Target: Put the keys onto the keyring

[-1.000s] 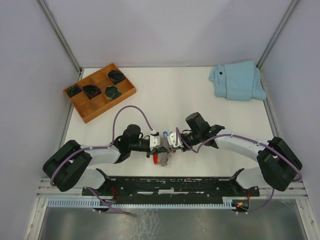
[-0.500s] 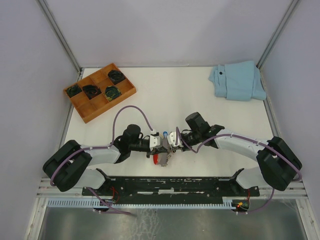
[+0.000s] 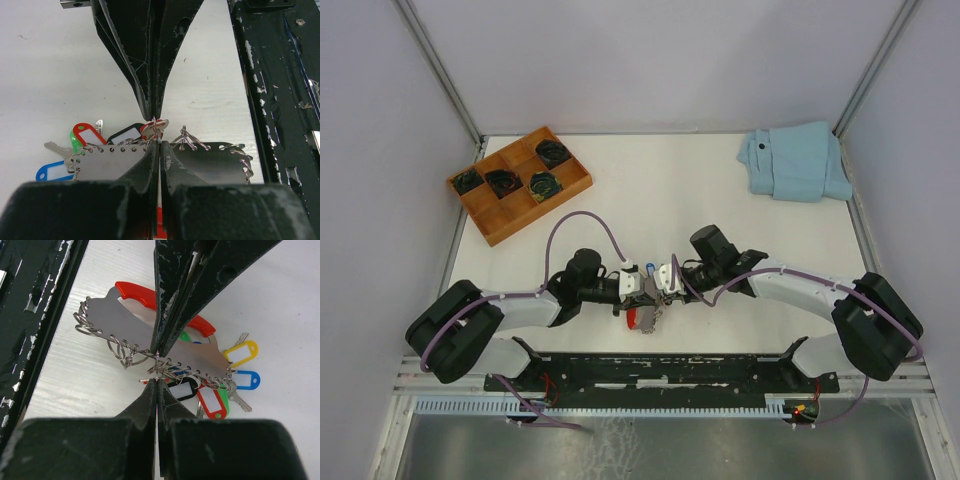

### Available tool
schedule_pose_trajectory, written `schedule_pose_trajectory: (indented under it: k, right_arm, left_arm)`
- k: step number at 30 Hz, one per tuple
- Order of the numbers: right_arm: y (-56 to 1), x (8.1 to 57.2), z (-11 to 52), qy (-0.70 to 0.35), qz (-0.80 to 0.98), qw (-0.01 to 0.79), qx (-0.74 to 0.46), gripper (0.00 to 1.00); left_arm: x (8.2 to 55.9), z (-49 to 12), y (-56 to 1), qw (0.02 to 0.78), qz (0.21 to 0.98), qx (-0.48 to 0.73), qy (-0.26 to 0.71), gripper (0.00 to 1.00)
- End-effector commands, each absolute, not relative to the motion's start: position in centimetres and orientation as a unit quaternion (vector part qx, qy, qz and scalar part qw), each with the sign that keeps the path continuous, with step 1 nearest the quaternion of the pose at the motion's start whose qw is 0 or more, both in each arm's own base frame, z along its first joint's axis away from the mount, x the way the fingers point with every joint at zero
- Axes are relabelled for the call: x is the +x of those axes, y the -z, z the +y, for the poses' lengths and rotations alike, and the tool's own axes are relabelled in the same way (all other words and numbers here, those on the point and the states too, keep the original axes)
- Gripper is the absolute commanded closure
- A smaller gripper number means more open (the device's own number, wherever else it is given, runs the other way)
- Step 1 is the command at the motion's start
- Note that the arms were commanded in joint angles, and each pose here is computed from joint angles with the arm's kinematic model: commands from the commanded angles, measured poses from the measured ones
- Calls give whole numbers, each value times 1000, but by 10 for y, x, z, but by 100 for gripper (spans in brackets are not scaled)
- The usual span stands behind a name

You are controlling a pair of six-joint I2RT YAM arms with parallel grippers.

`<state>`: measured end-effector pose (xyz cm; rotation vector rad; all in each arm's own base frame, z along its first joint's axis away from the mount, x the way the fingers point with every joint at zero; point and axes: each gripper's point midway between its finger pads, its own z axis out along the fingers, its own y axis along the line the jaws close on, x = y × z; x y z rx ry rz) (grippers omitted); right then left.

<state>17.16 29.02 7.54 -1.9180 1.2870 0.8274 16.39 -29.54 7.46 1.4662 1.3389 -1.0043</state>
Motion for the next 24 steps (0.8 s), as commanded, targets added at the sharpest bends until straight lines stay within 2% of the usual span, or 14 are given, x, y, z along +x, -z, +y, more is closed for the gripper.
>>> schedule_pose_trajectory:
  k: [1,24]
  right_arm:
    - [-87,176,295,-309,483,354,-739,99]
    - [-93,172,296,-321,477,358,-736,99]
  left_arm:
    - [168,-302,-90,461,524,584,415,97]
    - [169,-302,-90,461,525,583,414,97]
